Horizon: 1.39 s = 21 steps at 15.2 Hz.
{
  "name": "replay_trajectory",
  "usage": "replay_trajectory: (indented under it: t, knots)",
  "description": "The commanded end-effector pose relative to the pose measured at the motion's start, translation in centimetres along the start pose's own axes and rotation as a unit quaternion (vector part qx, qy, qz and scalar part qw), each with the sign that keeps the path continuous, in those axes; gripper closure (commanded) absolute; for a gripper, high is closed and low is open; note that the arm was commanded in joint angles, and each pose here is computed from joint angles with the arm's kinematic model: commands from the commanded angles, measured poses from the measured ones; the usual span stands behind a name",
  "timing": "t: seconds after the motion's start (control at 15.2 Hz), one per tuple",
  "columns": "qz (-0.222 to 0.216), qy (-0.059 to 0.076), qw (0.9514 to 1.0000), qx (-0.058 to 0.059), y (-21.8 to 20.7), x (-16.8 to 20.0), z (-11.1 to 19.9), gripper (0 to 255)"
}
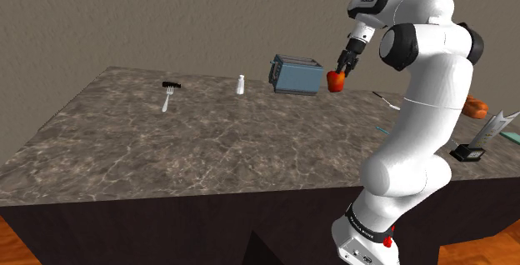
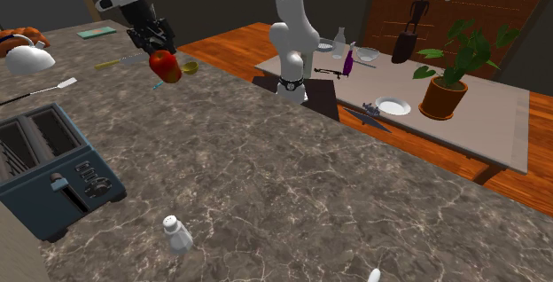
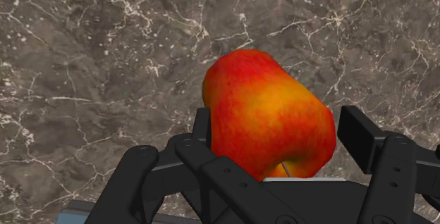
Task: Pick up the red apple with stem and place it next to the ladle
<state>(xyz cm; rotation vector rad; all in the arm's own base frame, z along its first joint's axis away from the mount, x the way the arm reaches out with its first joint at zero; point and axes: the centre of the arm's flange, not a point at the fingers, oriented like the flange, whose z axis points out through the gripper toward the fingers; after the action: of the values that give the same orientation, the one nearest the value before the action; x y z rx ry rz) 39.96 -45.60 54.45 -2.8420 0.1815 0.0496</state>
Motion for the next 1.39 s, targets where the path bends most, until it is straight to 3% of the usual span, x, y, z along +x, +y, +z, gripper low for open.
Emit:
replay_trajectory:
  t: [0.0, 1.06, 1.32]
  knots:
    - [-0.001, 0.000, 1.0000, 0.000, 2.0, -1.4, -0.5, 255]
    - [-0.001, 0.000, 1.0000, 0.000, 19.3, -12.1, -5.1, 255]
    - [-0.001, 0.000, 1.0000, 0.000, 19.9, -12.0, -3.1, 255]
